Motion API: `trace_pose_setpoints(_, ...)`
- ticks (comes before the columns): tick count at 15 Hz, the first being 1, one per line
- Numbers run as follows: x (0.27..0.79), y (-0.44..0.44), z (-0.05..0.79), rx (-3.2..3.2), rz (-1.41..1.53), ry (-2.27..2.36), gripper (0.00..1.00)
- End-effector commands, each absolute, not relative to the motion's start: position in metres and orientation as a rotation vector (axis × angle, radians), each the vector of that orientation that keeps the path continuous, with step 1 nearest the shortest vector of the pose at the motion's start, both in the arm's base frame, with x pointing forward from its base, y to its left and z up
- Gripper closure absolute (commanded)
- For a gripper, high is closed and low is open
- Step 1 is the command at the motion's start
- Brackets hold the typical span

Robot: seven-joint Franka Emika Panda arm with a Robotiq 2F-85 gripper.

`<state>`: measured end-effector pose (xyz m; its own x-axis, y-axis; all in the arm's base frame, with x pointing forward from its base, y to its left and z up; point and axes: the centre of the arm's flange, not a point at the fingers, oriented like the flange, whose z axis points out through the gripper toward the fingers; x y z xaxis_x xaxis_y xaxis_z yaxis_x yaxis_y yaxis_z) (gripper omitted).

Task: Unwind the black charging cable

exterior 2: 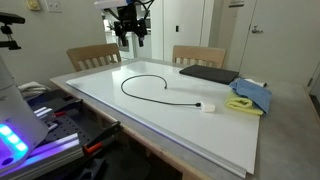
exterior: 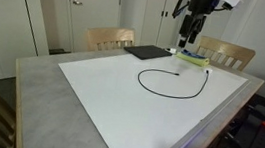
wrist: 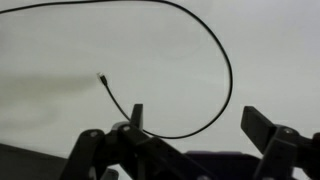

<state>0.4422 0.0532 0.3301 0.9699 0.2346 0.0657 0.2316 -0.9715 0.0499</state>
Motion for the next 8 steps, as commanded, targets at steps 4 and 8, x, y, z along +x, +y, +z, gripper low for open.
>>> trace_pose_setpoints(4,0.523,0.049,0.269,3.069,0.031,0.511,0.0)
trace_pose_setpoints(8,0.561,0.041,0.23,3.06,-0.055,0.565,0.0)
